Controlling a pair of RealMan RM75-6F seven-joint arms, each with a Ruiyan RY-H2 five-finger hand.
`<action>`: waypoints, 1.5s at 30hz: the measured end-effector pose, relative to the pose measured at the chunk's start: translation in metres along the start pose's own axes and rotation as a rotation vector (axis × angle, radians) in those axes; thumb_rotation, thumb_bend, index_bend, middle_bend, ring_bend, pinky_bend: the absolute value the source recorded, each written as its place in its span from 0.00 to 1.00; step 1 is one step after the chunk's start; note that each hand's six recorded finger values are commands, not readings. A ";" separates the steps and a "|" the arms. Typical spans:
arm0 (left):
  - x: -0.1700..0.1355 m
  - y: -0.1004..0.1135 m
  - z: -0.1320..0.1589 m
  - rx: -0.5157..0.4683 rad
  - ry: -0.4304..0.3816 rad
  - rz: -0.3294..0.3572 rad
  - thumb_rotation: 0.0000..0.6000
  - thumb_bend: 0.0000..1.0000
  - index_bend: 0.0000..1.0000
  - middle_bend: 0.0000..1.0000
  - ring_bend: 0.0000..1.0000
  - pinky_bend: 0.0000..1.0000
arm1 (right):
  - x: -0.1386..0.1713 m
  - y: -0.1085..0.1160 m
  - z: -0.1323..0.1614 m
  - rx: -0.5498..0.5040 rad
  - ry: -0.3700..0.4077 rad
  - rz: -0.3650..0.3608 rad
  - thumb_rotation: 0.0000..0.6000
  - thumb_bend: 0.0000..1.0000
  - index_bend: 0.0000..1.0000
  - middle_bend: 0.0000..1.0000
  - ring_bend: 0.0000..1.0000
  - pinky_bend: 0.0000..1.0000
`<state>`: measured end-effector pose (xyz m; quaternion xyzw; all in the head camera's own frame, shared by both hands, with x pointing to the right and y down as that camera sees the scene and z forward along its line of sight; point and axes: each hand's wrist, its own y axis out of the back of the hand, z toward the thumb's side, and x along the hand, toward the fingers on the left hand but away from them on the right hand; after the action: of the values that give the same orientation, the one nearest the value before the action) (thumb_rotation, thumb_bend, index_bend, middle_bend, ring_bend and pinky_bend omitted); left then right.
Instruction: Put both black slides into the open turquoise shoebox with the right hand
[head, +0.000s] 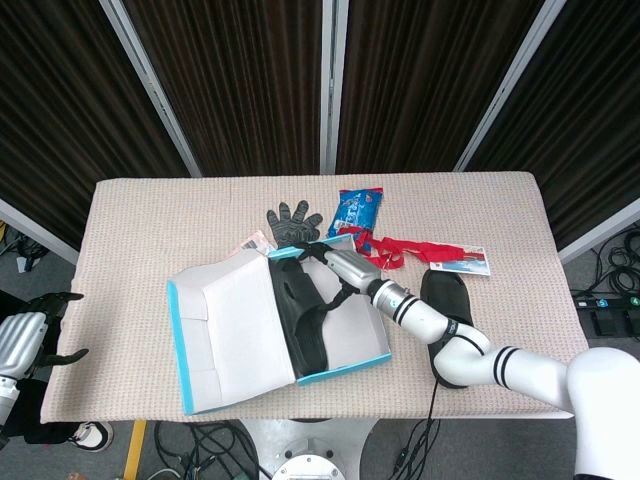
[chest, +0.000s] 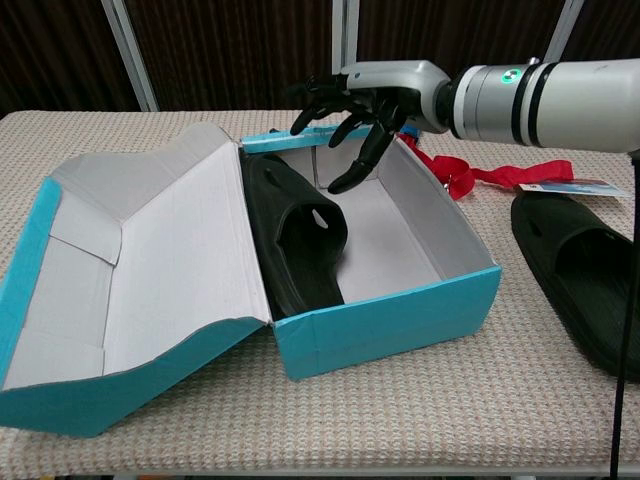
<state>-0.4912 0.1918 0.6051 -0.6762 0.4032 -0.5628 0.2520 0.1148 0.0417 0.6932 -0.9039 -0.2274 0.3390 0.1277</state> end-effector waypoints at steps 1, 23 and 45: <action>0.000 0.000 0.000 0.001 0.000 0.000 1.00 0.12 0.20 0.21 0.15 0.19 | 0.004 0.004 0.004 -0.005 0.006 -0.004 1.00 0.00 0.00 0.17 0.01 0.18; 0.001 -0.003 0.009 -0.008 -0.009 -0.024 1.00 0.12 0.20 0.21 0.15 0.19 | 0.096 0.082 -0.001 0.433 -0.325 -0.164 1.00 0.02 0.12 0.29 0.10 0.26; -0.001 -0.009 0.021 0.012 -0.026 -0.066 1.00 0.12 0.20 0.21 0.15 0.19 | 0.143 0.076 -0.097 0.539 -0.806 0.072 1.00 0.00 0.07 0.19 0.00 0.10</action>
<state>-0.4685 0.1947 0.6068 -0.6949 0.3738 -0.5642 0.2428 0.2999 0.0400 0.6556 -0.6428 -0.1316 0.7130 0.2471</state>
